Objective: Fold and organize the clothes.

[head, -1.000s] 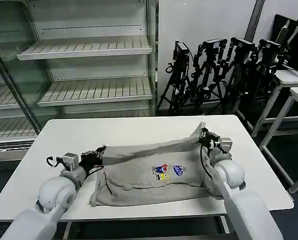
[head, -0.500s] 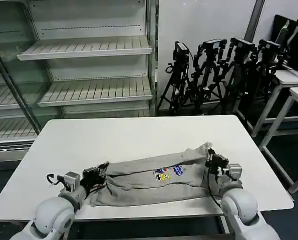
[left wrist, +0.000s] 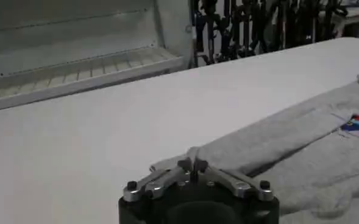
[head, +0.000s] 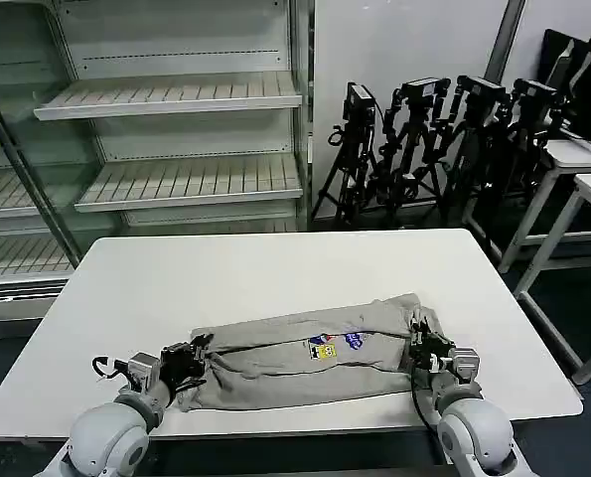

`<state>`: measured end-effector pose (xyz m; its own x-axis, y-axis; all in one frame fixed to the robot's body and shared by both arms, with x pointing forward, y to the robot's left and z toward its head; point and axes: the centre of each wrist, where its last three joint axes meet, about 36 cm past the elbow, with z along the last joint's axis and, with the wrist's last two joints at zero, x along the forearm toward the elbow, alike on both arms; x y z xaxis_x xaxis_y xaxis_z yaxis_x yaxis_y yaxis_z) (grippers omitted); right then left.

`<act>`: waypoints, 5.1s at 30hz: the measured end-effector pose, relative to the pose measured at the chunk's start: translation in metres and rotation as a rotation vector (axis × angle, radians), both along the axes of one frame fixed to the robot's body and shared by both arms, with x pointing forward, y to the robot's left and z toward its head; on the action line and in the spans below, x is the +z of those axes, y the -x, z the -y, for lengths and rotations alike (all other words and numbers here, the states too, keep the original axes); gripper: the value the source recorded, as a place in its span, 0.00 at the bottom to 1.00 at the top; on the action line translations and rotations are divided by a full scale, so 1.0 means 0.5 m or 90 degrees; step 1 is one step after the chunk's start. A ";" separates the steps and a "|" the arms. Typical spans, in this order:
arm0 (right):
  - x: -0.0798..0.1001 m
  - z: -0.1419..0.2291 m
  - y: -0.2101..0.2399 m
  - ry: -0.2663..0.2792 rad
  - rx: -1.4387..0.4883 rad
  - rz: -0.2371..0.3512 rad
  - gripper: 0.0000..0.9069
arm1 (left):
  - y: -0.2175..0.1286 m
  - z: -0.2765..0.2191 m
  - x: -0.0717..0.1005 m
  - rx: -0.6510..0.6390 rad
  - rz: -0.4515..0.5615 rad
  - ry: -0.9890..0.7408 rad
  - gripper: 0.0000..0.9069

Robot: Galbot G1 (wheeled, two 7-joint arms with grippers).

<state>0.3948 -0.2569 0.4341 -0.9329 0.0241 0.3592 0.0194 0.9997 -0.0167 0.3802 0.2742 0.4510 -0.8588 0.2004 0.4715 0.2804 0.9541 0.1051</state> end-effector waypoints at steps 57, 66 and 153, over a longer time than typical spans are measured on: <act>0.010 0.034 0.188 -0.023 -0.109 0.001 1.00 | 0.088 0.105 -0.092 0.170 0.029 0.209 0.01; 0.016 0.031 0.198 -0.026 -0.113 0.001 1.00 | 0.074 0.100 -0.084 0.175 0.038 0.237 0.01; 0.014 0.023 0.233 -0.035 -0.108 -0.004 1.00 | -0.055 0.356 0.039 0.036 -0.149 0.654 1.00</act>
